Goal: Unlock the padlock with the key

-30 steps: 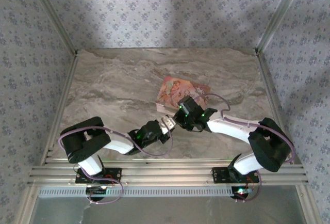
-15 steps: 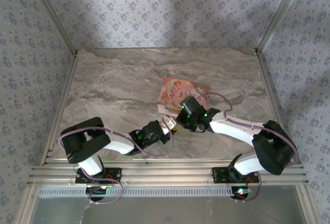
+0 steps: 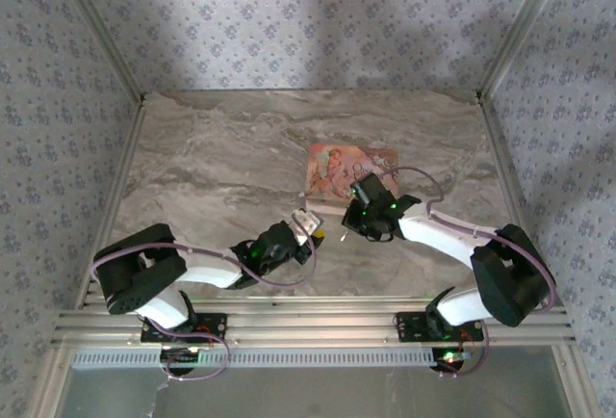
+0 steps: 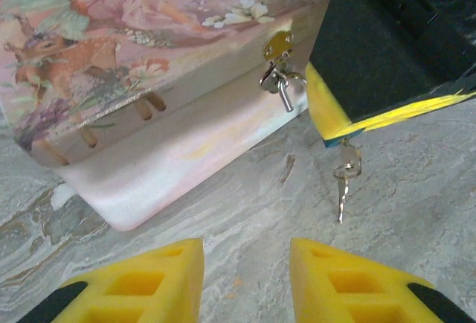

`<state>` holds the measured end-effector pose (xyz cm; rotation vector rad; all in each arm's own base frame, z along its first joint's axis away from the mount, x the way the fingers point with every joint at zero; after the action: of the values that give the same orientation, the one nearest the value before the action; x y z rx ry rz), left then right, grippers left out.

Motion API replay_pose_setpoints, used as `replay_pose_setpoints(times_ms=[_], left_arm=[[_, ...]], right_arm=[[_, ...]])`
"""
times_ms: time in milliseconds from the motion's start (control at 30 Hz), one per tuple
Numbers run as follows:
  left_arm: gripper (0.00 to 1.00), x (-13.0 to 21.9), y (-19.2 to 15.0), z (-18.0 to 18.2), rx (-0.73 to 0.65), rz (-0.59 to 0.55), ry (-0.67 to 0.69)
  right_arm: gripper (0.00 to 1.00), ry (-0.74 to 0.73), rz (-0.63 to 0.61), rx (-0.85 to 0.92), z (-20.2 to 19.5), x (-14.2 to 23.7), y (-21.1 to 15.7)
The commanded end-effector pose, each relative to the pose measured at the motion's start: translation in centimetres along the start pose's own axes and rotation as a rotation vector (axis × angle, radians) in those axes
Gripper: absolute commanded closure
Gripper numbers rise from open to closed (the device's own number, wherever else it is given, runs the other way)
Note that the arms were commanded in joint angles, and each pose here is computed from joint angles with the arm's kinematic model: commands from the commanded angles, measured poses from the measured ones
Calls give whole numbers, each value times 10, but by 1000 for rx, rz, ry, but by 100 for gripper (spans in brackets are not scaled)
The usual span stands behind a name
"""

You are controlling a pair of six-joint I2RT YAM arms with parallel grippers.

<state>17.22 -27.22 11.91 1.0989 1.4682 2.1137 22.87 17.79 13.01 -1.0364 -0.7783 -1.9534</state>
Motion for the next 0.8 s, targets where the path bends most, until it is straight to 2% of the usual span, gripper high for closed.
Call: replay_pose_setpoints(times_ms=[0, 267, 567, 767], left_arm=[[65, 4, -1, 6, 40, 8, 30], [65, 14, -5, 21, 73, 28, 122], [65, 38, -19, 41, 134, 72, 294], [64, 57, -29, 53, 162, 104, 399]], right_arm=[[100, -2, -21, 41, 8, 3, 4], [100, -156, -26, 302, 45, -2, 4], [100, -108, 32, 533, 113, -34, -22], [100, -82, 85, 641, 135, -52, -48]])
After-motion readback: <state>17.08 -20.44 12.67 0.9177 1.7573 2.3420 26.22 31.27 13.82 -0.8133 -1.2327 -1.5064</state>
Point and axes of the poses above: each hand's point on the last joint's axis, 136 mm out from that joint toward the fingers, its own x axis back along the fingers, its own z axis along the line the jaws close on, y = z × x, the point moved 8 cm from there along x, back along the fingers, and after that the axes turned 9 degrees about -x, right-handed, at the moved point
